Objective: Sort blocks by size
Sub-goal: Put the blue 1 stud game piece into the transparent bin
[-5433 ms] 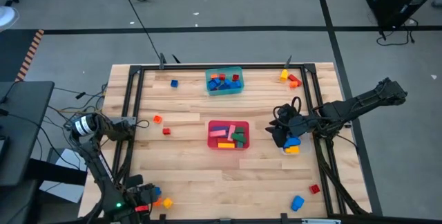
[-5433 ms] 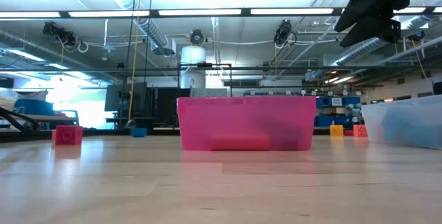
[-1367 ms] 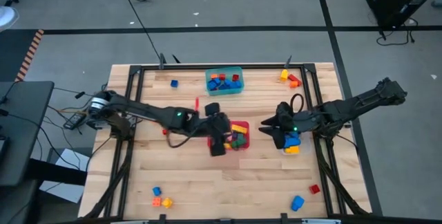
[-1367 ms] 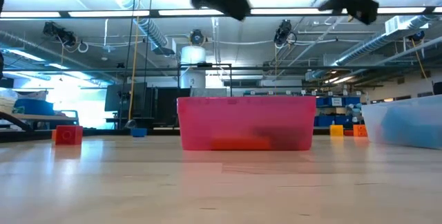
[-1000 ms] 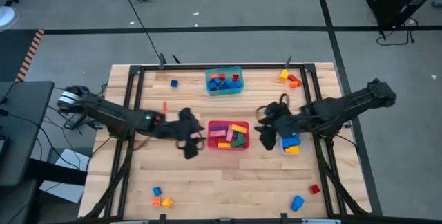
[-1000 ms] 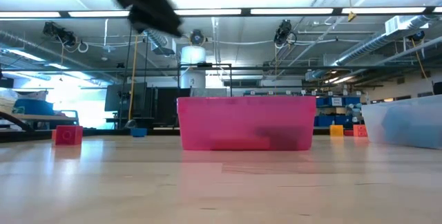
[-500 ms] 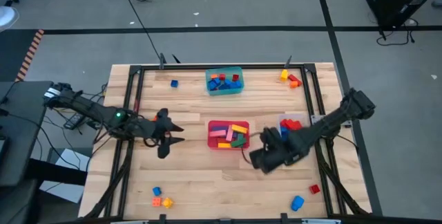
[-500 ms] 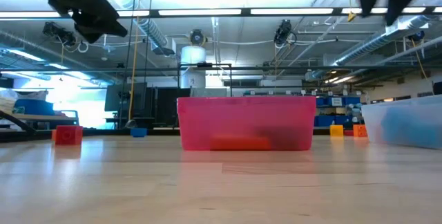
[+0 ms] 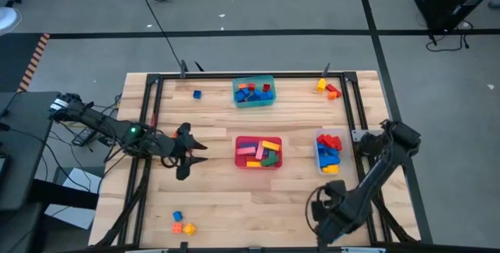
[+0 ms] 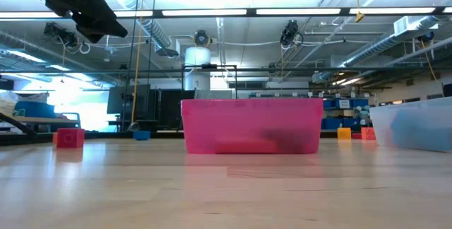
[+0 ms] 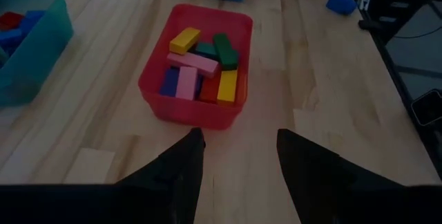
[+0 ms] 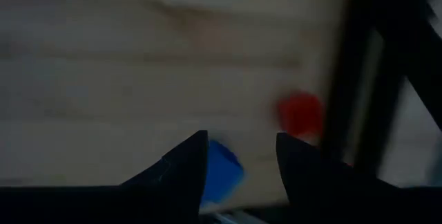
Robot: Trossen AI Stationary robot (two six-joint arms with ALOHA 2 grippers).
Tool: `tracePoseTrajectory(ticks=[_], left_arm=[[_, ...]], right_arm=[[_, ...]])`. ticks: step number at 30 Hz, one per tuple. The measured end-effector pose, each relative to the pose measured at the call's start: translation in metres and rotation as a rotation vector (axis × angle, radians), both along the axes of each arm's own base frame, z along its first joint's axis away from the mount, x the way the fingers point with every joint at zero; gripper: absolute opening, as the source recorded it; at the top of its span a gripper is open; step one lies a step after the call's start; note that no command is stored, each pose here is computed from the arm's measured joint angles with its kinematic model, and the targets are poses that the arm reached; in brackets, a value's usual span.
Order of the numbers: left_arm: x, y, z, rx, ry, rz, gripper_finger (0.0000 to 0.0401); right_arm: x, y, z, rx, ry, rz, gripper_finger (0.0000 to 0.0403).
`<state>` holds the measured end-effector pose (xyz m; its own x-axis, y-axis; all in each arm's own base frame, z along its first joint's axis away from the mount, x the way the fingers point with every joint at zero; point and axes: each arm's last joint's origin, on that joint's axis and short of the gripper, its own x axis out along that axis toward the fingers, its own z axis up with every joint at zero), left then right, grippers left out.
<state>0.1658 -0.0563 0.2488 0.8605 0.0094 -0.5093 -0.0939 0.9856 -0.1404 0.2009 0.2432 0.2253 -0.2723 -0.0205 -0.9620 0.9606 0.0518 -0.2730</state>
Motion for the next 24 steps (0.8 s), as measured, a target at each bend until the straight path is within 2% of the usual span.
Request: tracePoseTrajectory(ticks=[5, 13, 24], left_arm=[[0.0, 0.0, 0.0, -0.004, -0.001, 0.002, 0.0192], [0.001, 0.0, 0.002, -0.029, -0.018, 0.013, 0.0192], [0.005, -0.002, 0.004, -0.044, -0.053, 0.013, 0.0192]], right_arm=[[-0.009, 0.022, -0.018, 0.056, 0.107, -0.036, 0.0211], [-0.007, 0.041, -0.037, 0.094, 0.044, -0.019, 0.0244], [-0.01, 0.052, -0.053, 0.076, 0.028, 0.011, 0.0243]])
